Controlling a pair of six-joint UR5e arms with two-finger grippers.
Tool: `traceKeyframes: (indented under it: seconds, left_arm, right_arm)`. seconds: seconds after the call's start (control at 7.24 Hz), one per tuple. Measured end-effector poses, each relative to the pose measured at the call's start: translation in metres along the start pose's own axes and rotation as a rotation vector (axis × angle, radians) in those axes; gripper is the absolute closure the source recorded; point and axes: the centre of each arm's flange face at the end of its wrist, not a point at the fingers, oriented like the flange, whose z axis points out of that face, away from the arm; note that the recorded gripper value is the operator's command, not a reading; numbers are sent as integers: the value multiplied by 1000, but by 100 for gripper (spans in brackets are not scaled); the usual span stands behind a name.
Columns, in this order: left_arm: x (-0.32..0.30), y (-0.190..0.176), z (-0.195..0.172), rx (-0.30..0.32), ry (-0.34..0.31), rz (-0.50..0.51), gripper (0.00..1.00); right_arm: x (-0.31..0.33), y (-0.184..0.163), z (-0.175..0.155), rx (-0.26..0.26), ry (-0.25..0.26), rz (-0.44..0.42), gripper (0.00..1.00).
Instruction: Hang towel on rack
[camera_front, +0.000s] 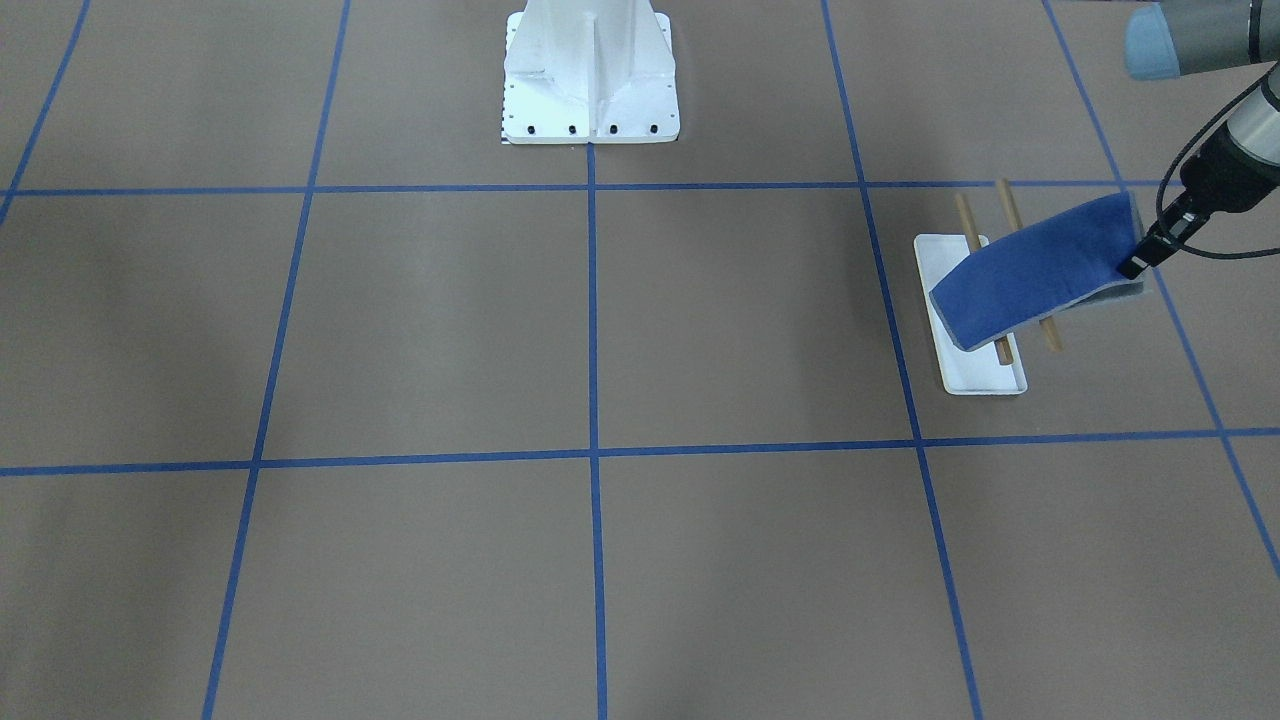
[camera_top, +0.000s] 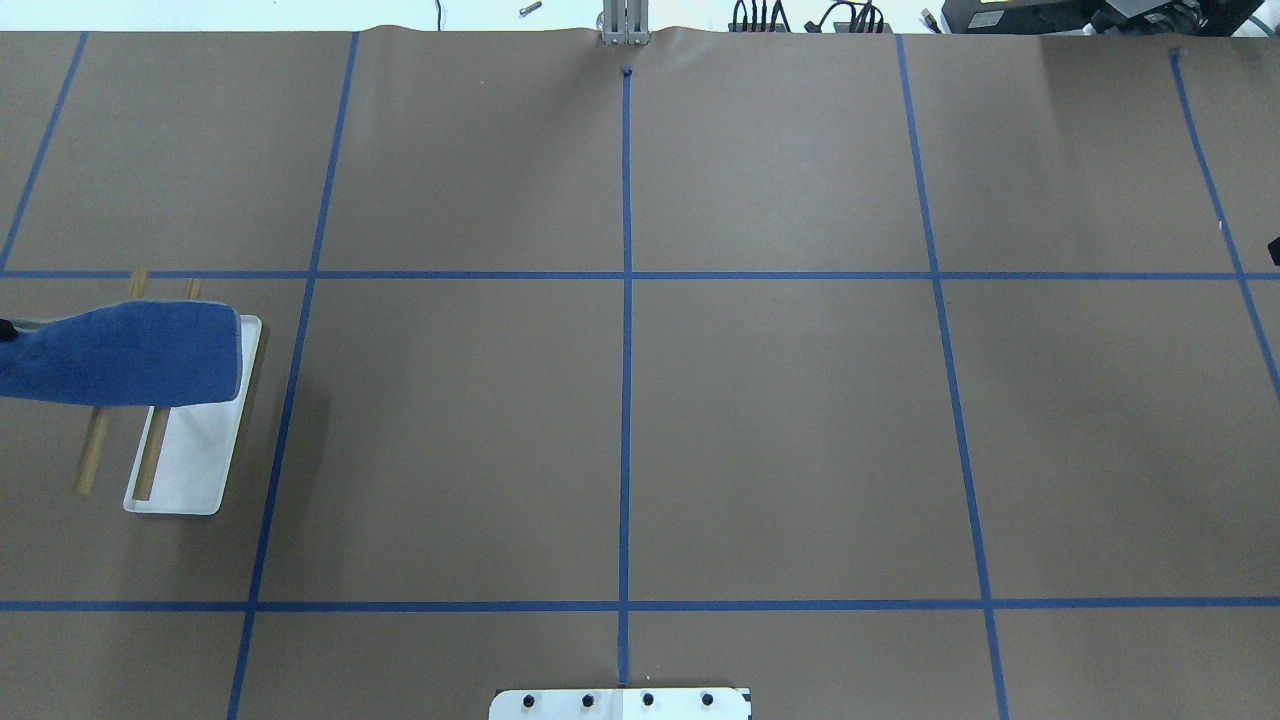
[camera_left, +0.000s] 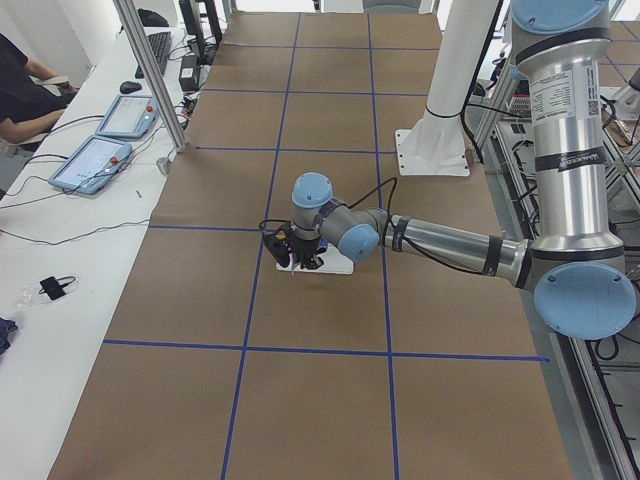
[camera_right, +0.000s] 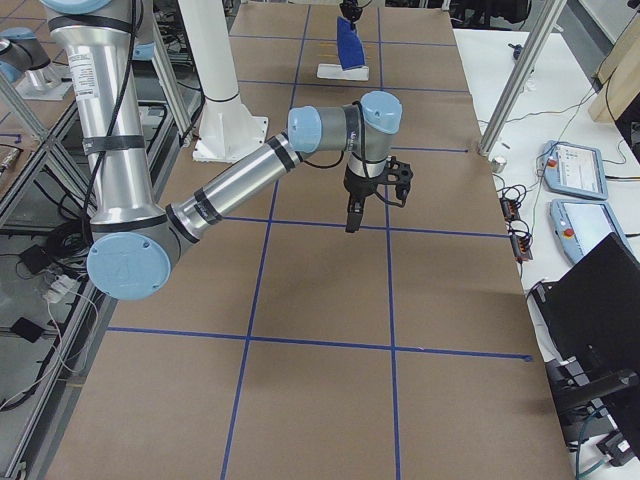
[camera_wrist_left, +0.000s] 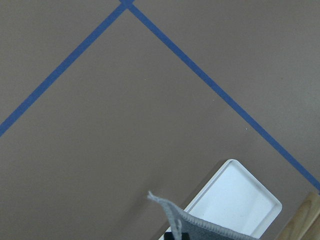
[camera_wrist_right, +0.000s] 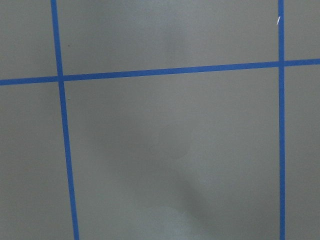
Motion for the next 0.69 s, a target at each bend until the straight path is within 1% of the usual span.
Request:
traceKeyframes:
  seconds: [0.14, 0.28, 0.55, 0.69]
  left_arm:
    - [3, -4, 5, 1, -4, 21, 1]
    - [6, -10, 10, 3, -7, 82, 1]
    - [-4, -34, 5, 28, -15, 298, 1]
    - [-14, -53, -1, 49, -21, 369, 1]
  right_arm:
    - [1, 0, -2, 3, -2, 0, 0]
    - [4, -1, -4, 7, -2, -9, 0]
    - [10, -1, -8, 16, -3, -18, 0]
    - [14, -2, -9, 18, -3, -15, 0]
